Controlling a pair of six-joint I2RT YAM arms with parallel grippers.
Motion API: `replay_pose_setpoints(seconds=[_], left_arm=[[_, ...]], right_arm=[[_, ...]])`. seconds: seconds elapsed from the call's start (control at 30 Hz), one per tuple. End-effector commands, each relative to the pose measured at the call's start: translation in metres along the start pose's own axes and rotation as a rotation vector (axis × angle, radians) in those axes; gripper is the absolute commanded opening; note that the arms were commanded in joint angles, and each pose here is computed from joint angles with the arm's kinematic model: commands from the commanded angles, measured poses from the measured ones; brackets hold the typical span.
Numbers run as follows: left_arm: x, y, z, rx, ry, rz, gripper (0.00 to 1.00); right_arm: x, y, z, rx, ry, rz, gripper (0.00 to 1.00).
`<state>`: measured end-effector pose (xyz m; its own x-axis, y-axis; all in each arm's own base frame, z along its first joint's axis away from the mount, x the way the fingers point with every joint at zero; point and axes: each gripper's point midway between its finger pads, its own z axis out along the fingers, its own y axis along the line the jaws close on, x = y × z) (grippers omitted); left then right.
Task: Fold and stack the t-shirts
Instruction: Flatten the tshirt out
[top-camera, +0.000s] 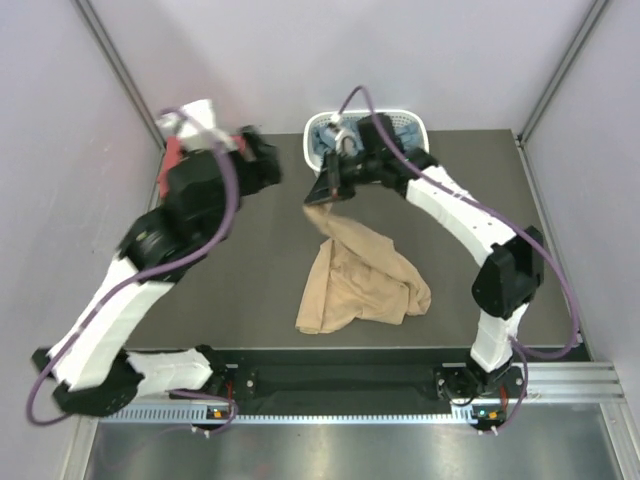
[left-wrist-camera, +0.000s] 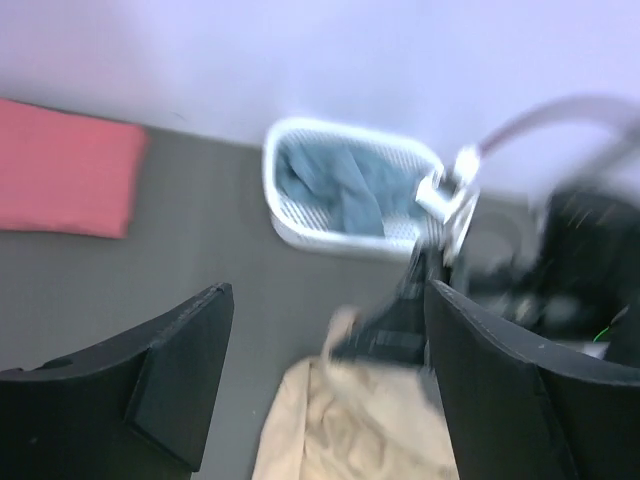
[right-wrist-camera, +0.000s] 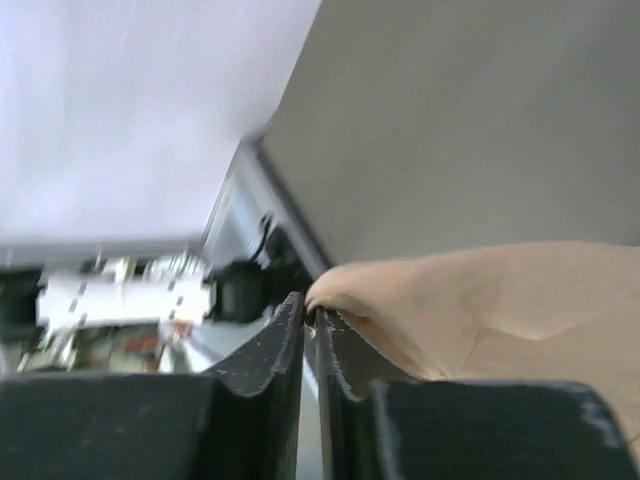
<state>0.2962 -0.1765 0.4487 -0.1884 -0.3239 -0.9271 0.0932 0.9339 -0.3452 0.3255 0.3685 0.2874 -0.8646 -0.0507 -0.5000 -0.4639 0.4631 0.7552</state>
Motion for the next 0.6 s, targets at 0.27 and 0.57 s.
replay_pose_setpoints(seconds=[0.27, 0.57], left_arm=[[0.041, 0.023, 0.010, -0.063, 0.049, 0.068, 0.99], [0.206, -0.102, 0.076, 0.458, 0.614, 0.264, 0.95]], right_arm=[[0.069, -0.073, -0.075, 0.244, 0.010, 0.056, 0.49], [0.163, -0.177, -0.158, 0.687, -0.049, 0.250, 0.69]])
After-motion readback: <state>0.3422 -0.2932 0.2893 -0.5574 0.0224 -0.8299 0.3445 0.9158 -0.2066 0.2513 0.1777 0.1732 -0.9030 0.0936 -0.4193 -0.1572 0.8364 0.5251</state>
